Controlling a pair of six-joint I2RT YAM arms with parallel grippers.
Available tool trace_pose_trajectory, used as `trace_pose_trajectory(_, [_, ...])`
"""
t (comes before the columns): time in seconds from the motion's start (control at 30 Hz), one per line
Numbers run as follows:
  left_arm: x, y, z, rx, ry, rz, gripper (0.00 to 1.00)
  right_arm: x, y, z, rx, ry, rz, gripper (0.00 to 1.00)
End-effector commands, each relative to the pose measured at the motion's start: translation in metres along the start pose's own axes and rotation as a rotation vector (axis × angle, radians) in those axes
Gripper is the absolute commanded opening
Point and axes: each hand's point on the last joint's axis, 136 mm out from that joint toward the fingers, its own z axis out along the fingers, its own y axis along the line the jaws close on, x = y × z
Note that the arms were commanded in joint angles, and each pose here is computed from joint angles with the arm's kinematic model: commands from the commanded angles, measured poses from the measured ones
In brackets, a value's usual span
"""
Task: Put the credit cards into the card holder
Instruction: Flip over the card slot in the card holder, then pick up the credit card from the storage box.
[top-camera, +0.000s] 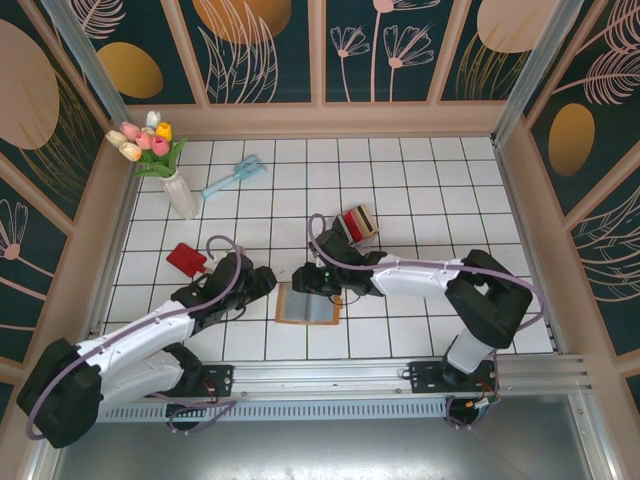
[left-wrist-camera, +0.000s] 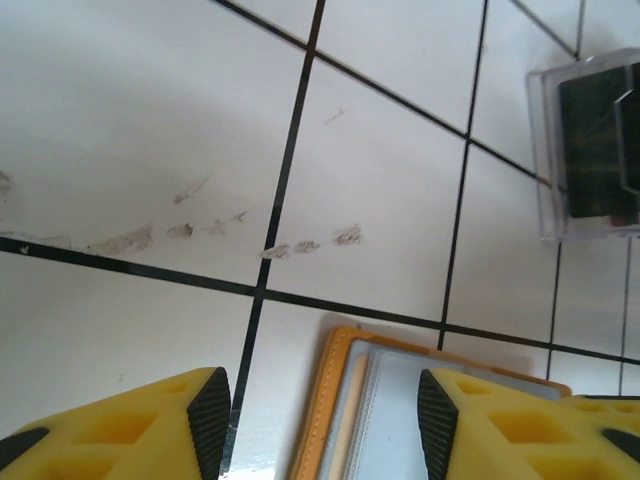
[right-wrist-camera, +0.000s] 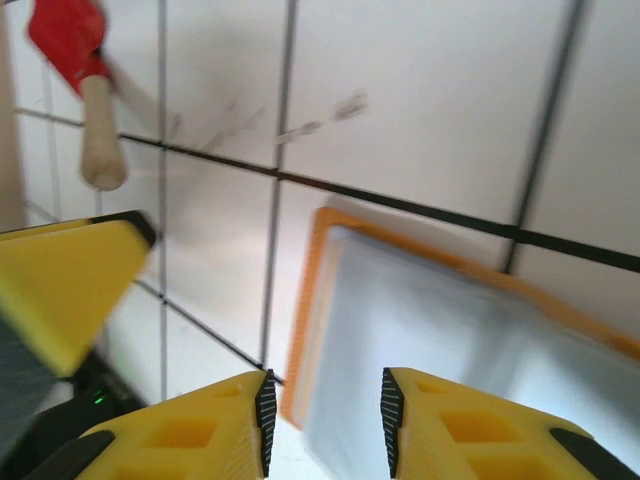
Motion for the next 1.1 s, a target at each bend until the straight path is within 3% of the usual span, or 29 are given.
trace_pose_trajectory(0.0, [-0.006,-0.004,-0.003,0.016,-0.029,0.009,0.57,-0.009,-0.039,-0.032,0.196,-0.103,0.007,0.37])
trace_pose_trajectory(0.1, [-0.009,-0.021,-0.003,0.058,-0.013,0.052,0.53,-0.014,-0.068,-0.054,0.277,-0.155,0.038,0.37])
trace_pose_trajectory(0.27, [-0.010,-0.050,0.002,0.132,0.028,0.092,0.53,-0.035,-0.090,-0.090,0.286,-0.267,0.087,0.37])
trace_pose_trajectory(0.47, [-0.028,-0.101,0.020,0.214,0.044,0.124,0.57,-0.094,-0.094,-0.129,0.240,-0.391,0.031,0.36])
trace_pose_trajectory(0.57, [-0.040,-0.124,0.041,0.217,0.080,0.114,0.62,-0.127,-0.107,-0.141,0.311,-0.396,-0.015,0.36])
trace_pose_trajectory(0.8, [-0.056,-0.165,0.095,0.256,0.161,0.069,0.59,-0.174,-0.133,-0.137,0.518,-0.319,-0.156,0.37])
trace_pose_trajectory(1.07, [-0.048,-0.168,0.137,0.224,0.226,0.060,0.57,-0.189,-0.148,-0.116,0.601,-0.216,-0.213,0.41])
